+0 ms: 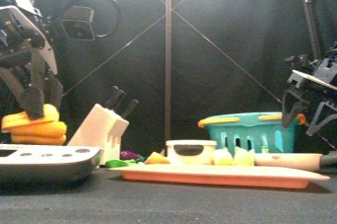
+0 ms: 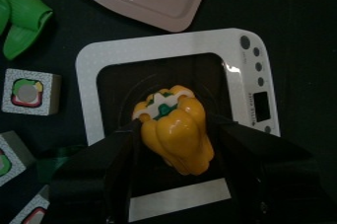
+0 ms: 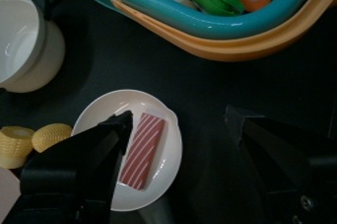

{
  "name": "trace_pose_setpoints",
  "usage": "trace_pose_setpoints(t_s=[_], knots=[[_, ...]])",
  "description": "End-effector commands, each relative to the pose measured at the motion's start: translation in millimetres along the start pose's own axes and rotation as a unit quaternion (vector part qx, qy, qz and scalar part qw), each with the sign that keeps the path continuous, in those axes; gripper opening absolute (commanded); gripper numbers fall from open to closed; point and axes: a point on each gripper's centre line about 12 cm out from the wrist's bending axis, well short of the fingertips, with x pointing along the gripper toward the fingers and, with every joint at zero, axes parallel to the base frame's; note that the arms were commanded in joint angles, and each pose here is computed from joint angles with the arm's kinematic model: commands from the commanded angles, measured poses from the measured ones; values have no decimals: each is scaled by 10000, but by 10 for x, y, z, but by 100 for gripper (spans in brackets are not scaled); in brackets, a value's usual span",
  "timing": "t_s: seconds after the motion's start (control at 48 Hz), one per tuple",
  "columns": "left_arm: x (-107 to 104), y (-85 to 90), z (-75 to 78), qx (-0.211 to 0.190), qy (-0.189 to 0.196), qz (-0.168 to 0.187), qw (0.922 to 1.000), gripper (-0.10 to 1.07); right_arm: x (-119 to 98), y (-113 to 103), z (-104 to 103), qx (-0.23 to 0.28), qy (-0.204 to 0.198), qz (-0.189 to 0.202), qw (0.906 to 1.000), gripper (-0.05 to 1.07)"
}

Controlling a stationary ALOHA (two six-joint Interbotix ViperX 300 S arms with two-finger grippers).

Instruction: Place squash on stove

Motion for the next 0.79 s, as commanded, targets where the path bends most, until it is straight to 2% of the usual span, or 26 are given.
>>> trace_pose_setpoints(t_s=[0.0, 0.167, 0.396, 0.771], knots=[[-32, -25, 65, -43, -138, -76, 9999, 93, -6, 22, 25, 16, -31, 9, 10000, 104], [-30, -12, 62, -82, -130, -68, 9999, 102, -8, 23, 28, 8, -38, 18, 10000, 104], [-51, 43, 73, -161, -144, -4, 9998, 102, -8, 28, 31, 3, -43, 20, 10000, 104], [-171, 28, 133, -169, -372, -92, 9991, 103, -8, 28, 31, 3, -43, 20, 10000, 104]])
